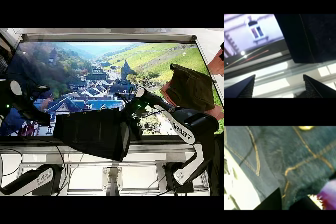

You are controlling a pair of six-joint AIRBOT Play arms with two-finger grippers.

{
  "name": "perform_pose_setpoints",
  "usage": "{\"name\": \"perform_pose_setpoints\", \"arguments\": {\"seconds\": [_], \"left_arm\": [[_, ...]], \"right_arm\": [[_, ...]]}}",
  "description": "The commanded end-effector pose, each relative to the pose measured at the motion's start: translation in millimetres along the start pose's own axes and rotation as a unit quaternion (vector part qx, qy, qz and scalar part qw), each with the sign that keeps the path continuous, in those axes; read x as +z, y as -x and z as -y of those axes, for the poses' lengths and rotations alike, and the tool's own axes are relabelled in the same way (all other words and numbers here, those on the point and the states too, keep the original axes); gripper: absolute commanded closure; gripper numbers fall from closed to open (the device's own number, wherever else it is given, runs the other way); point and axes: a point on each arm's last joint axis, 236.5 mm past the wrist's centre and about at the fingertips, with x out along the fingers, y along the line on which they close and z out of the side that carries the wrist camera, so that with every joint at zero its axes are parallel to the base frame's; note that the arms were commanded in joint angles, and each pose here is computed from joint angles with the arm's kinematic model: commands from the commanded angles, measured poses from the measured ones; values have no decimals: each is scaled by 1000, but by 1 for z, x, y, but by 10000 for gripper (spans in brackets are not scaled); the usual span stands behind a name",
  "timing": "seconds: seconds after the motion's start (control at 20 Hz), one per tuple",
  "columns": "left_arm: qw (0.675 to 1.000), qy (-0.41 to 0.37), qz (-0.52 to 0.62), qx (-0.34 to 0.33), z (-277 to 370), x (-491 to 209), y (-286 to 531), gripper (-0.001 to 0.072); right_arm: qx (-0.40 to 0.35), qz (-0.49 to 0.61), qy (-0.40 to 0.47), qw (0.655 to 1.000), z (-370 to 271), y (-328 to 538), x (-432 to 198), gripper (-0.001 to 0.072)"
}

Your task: Fold the clothes and pants, and hang the long-sleeved shirts on hangers.

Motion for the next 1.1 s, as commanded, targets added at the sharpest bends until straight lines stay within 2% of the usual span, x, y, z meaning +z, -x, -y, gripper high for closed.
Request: {"name": "perform_pose_setpoints", "arguments": {"seconds": [0.0, 0.2, 0.35, 0.45, 0.55, 0.85, 1.05], "left_arm": [[1000, 0, 10, 6, -3, 5, 0, 17], [1000, 0, 10, 6, -3, 5, 0, 18], [1000, 0, 10, 6, -3, 5, 0, 18], [1000, 0, 10, 6, -3, 5, 0, 17], [1000, 0, 10, 6, -3, 5, 0, 18], [1000, 0, 10, 6, -3, 5, 0, 17], [1000, 0, 10, 6, -3, 5, 0, 18]], "right_arm": [[23, -22, 2, 999, -18, -3, -9, 692], [31, 7, 28, 999, -46, 68, 8, 692], [-53, 79, 38, 995, -29, 166, 16, 693], [-108, 137, 0, 985, -3, 239, 6, 693], [-132, 212, -38, 968, 19, 309, -9, 693], [-174, 389, -211, 880, 115, 461, -101, 693], [-216, 481, -280, 802, 166, 530, -175, 693]]}}
